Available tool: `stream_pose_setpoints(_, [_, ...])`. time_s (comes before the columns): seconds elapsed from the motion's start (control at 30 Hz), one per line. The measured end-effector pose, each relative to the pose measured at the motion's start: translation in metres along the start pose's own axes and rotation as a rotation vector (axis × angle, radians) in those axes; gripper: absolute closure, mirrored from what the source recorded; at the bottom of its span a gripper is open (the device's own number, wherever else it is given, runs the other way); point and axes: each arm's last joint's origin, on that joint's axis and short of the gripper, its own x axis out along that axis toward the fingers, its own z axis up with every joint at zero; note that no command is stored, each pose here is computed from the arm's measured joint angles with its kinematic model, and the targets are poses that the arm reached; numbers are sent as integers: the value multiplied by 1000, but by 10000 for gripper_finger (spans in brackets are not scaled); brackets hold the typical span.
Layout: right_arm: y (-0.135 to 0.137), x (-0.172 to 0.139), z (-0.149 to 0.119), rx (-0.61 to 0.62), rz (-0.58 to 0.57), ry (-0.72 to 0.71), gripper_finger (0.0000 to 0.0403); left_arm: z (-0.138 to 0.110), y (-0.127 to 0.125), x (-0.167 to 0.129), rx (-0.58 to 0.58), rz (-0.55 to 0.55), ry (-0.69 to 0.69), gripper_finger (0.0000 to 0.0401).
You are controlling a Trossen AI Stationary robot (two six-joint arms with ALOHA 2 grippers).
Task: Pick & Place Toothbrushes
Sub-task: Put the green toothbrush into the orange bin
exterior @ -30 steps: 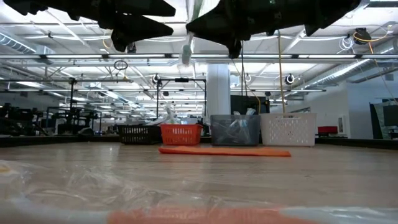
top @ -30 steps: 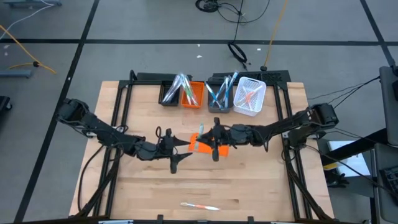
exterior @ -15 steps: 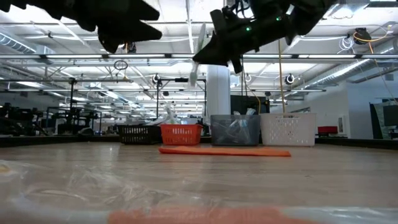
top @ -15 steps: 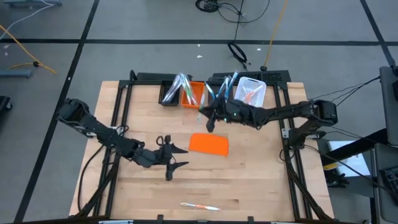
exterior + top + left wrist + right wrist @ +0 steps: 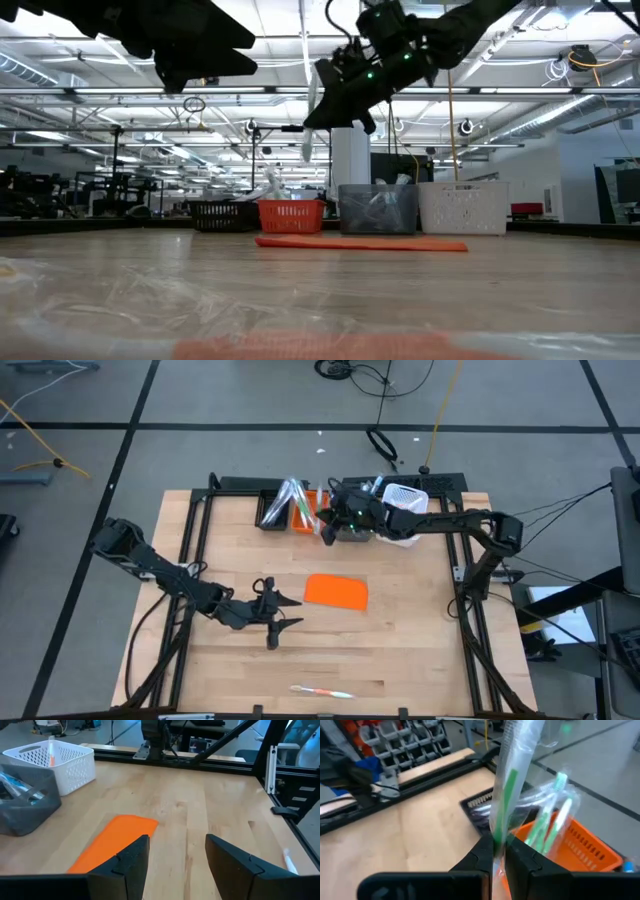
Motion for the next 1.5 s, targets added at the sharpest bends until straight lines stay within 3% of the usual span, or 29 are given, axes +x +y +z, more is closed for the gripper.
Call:
stream_pose_setpoints(0.2, [-23, 26, 4, -2, -66, 70, 386, 0, 0, 0, -2, 3, -2, 203])
stream_pose_setpoints(0.57, [-40, 72, 3, -47, -114, 163, 386, 0, 1, 0, -2, 7, -1, 203])
stream_pose_setpoints(1.3, [-48, 71, -3, -31, -143, 232, 386, 0, 1, 0, -9, 7, -1, 203])
stream_pose_setpoints(1.5, [-49, 70, -8, -63, -140, 245, 360, 0, 1, 0, -9, 7, -1, 203])
